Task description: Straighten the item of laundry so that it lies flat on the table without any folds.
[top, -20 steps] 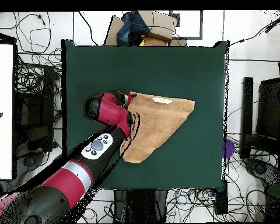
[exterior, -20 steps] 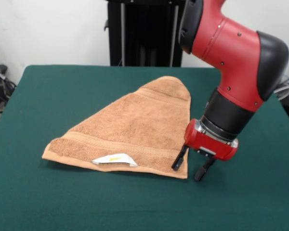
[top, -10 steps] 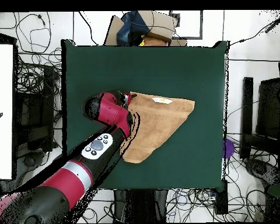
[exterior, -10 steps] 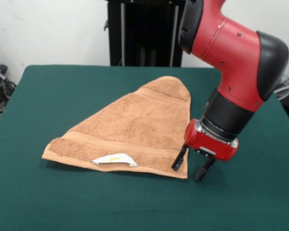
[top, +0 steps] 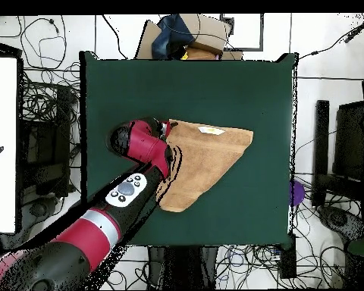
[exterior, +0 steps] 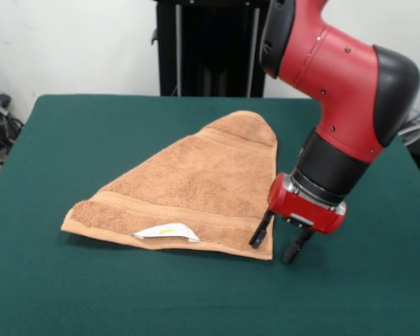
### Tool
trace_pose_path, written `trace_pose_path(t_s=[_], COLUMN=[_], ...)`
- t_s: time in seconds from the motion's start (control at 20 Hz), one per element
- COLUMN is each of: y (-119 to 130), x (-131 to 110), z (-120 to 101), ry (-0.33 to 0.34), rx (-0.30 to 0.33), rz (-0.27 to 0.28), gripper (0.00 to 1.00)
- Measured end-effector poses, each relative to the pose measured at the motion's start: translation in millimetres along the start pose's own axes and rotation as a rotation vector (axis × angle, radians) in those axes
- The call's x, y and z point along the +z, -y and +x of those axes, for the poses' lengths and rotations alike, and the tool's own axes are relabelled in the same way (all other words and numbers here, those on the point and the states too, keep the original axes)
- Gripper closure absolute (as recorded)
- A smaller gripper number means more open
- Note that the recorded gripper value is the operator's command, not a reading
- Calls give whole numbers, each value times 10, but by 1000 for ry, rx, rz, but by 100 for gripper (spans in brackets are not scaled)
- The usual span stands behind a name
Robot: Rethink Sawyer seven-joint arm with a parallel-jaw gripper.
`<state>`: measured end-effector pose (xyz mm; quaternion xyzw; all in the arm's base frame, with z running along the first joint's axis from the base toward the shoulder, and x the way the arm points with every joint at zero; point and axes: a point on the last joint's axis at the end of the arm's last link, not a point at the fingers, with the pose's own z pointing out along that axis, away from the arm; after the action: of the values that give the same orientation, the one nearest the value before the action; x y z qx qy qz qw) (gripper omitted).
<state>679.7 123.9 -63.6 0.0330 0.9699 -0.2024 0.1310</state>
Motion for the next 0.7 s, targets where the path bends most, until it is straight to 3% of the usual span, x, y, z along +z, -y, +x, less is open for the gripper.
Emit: trace_pose_path(t_s=[0.7], y=[36], x=[17], z=[-8], ry=[-2], rx=[5], rz=[2], gripper=[0])
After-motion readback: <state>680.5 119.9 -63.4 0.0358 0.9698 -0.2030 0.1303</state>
